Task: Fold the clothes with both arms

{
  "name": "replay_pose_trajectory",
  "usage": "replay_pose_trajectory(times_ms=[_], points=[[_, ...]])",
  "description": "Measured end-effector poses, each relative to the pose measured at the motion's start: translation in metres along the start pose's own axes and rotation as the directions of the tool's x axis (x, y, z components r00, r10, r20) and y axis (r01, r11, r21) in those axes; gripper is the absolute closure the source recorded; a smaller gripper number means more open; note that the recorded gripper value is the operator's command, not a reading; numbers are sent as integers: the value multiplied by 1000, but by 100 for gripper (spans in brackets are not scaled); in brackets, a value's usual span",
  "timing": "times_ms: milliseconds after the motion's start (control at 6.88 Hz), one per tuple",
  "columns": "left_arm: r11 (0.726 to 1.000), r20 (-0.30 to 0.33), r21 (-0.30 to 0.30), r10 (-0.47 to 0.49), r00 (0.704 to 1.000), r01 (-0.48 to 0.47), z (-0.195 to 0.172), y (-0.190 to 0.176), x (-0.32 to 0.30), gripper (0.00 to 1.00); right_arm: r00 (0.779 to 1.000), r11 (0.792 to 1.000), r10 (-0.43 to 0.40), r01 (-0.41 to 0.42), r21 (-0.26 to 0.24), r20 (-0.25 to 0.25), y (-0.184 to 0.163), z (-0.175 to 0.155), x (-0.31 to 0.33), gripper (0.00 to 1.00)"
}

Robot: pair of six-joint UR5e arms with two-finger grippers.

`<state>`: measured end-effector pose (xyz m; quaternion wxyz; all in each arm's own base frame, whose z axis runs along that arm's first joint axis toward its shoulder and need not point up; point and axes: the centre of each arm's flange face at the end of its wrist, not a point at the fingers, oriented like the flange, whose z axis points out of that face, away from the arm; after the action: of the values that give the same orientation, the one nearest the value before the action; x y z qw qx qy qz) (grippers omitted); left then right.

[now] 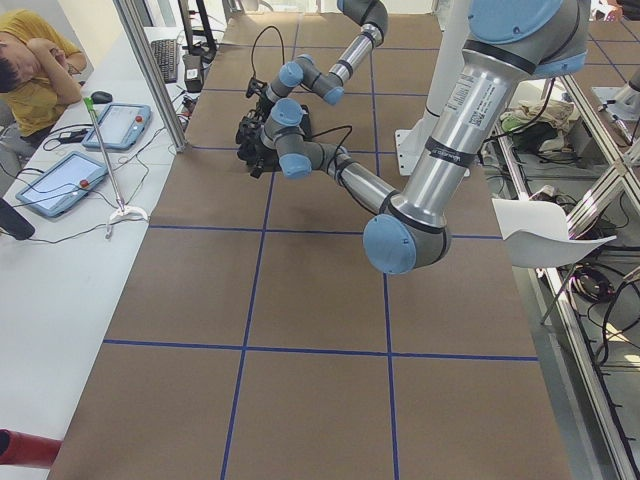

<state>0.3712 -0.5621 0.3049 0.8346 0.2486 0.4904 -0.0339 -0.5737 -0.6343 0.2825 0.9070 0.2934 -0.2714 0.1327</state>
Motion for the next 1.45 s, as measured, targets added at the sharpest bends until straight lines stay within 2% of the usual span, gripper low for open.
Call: replay_pose_trajectory(times_ms=[145, 291, 436, 581, 727, 872, 1018, 1308, 1454], points=[[1000, -2, 2, -1, 1000, 1, -2, -1, 1, 0, 1000, 1000, -4, 4, -3, -3, -18, 14, 15, 100], [1000, -3, 3, 0, 1000, 0, -3, -1, 1, 0, 1000, 1000, 4, -4, -26, 17, -42, 19, 31, 79], [1000, -6, 3, 3, 1000, -3, -4, -1, 3, 0, 998, 998, 24, -20, -68, 50, -69, 17, 46, 43], [1000, -14, -5, 8, 1000, -8, -8, -1, 5, 0, 995, 994, 42, -32, -108, 91, -93, 10, 60, 1], [1000, -15, -24, 19, 1000, -19, -14, 0, 6, 0, 990, 989, 54, -35, -141, 129, -106, -2, 74, 1], [997, 8, -49, 61, 998, -61, -27, -1, 7, 0, 985, 980, 61, -28, -199, 161, -115, -14, 105, 1], [988, 57, -77, 136, 989, -132, -51, -8, 5, 0, 982, 962, 52, 0, -272, 182, -120, -31, 153, 1], [953, 138, -142, 285, 949, -266, -102, -17, -23, 0, 981, 933, -37, 103, -345, 193, -101, -63, 264, 1], [940, 152, -185, 315, 937, -286, -125, -22, -50, 0, 974, 912, -70, 150, -382, 216, -82, -73, 331, 0]])
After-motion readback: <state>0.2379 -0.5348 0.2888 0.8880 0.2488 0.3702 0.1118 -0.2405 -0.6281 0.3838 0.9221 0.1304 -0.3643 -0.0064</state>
